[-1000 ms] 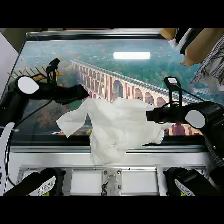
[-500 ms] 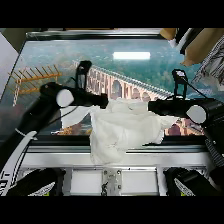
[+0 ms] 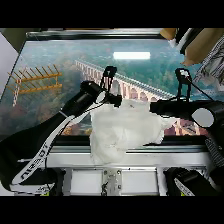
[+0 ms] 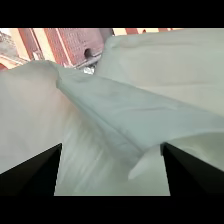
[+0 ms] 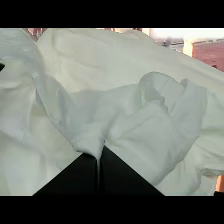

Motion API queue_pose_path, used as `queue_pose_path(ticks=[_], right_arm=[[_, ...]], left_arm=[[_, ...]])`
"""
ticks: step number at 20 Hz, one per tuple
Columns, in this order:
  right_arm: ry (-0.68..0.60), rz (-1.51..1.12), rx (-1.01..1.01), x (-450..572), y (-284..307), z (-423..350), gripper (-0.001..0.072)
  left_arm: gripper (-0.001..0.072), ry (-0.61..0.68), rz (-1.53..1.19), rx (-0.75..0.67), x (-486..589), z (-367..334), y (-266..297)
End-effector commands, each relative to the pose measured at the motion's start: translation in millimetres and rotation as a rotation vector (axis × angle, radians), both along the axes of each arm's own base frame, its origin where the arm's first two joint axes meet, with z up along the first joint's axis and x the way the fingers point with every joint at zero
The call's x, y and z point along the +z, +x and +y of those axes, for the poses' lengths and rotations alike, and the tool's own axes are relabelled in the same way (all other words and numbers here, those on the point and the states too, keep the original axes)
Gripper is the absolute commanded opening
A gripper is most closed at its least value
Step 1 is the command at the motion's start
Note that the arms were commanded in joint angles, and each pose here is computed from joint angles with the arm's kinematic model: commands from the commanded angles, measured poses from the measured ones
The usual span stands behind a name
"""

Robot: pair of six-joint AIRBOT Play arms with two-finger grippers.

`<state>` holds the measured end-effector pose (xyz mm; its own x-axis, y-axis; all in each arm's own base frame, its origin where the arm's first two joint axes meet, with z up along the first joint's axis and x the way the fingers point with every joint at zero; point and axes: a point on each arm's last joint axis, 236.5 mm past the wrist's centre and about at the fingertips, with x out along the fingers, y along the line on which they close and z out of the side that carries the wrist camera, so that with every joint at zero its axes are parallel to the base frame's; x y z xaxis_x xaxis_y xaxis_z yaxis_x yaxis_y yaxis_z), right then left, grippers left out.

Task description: Fold the clothes and pants, and hang the long-sleeved shirts on hangers.

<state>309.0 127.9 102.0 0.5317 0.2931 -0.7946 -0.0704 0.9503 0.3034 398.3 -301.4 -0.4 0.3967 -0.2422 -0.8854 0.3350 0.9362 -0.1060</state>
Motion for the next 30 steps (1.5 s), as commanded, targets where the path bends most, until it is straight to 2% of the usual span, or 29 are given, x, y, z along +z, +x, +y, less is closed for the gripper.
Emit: queue_pose_path(ticks=[1,6,7,8,9,14,17,18,19,20,23,26,28,30], right_arm=[[-0.018,0.018,0.018,-2.3,-5.9,-1.6,0.0016],[-0.018,0.020,0.019,-2.6,-6.2,-1.6,0.0016],[-0.021,0.027,0.020,-3.7,-7.7,-2.0,0.0016],[-0.024,0.036,0.021,-5.0,-9.6,-2.5,0.0016],[-0.026,0.045,0.022,-6.2,-11.3,-2.8,0.0016],[-0.040,0.084,0.028,-11.5,-19.5,-4.9,0.0016],[-0.050,0.115,0.033,-15.3,-25.8,-6.6,0.0016],[-0.054,0.125,0.034,-16.6,-28.1,-7.2,0.0016],[-0.059,0.124,0.044,-16.8,-28.5,-7.2,0.0016],[-0.066,0.119,0.055,-16.7,-28.3,-7.3,0.0016],[-0.175,0.082,0.078,-11.7,-22.0,-26.6,0.0015],[-0.290,0.012,0.102,31.1,-9.2,-45.8,0.0015],[-0.284,-0.031,0.111,66.8,-9.5,-44.5,0.0015],[-0.278,-0.037,0.106,86.5,-20.7,-47.6,0.0015]], left_arm=[[0.0658,0.018,0.007,0.020,-14.7,-3.1,21.7],[0.0657,0.041,0.035,0.033,-32.3,1.9,25.9],[0.0629,0.038,0.033,0.040,-32.6,3.4,28.2],[0.0474,0.030,0.025,0.046,-31.3,4.7,32.1],[0.0437,0.009,0.011,0.056,-29.0,4.3,37.7],[0.0437,-0.133,-0.009,0.076,-26.9,-24.7,47.3],[0.0435,-0.123,0.018,0.080,-44.8,-26.0,46.6],[0.0399,-0.122,0.020,0.084,-47.1,-25.5,47.3],[0.0182,-0.130,0.017,0.093,-46.2,-25.9,48.6],[0.0019,-0.140,0.008,0.096,-43.4,-27.3,50.7],[0.0013,-0.147,-0.040,0.083,-7.1,-17.5,52.6],[0.0013,-0.198,-0.178,0.065,98.2,15.2,46.7],[0.0013,-0.201,-0.238,0.020,162.5,37.2,13.0],[0.0014,-0.183,-0.216,-0.029,202.8,55.5,-45.1]])
